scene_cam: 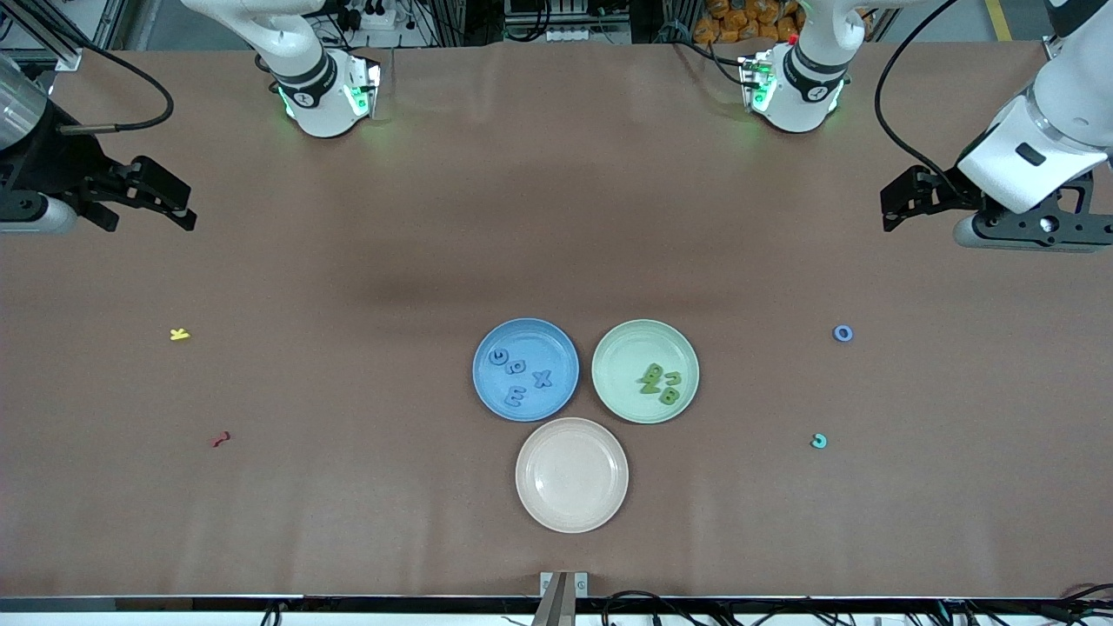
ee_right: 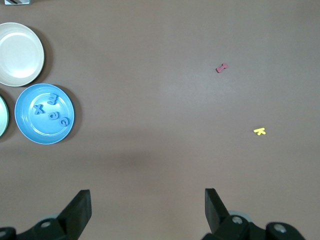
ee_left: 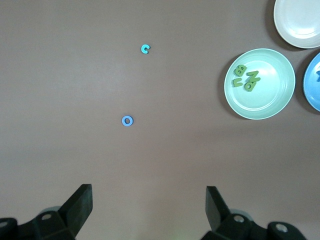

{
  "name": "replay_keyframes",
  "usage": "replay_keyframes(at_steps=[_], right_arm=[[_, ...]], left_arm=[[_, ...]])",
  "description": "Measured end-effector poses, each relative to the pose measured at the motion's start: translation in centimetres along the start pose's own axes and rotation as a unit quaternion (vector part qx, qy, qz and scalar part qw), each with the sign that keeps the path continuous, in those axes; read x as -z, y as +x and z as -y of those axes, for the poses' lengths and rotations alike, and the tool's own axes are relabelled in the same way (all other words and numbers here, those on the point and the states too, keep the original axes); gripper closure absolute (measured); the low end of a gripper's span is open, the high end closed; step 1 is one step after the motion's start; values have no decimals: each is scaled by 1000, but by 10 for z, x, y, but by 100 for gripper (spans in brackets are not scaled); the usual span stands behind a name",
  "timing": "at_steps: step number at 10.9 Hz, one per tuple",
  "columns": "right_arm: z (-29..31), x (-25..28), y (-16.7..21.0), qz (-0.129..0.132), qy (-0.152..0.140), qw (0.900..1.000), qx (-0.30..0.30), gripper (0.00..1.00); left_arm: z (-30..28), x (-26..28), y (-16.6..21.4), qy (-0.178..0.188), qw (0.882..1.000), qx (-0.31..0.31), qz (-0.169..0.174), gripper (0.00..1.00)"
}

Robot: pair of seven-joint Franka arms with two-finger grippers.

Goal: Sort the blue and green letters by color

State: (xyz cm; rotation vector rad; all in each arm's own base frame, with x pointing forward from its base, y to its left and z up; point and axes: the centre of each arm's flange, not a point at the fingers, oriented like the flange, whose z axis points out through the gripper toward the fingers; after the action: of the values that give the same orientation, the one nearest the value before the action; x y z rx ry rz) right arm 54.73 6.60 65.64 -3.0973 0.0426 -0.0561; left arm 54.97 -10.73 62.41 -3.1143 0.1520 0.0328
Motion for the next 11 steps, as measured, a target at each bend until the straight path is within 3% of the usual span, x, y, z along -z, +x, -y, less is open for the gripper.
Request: replay_keyframes(at_steps=[11], right_arm=[[-4, 0, 1, 0, 0, 1000, -4, 0]], left_arm=[[7, -6, 5, -3, 1000, 18, 4, 0]])
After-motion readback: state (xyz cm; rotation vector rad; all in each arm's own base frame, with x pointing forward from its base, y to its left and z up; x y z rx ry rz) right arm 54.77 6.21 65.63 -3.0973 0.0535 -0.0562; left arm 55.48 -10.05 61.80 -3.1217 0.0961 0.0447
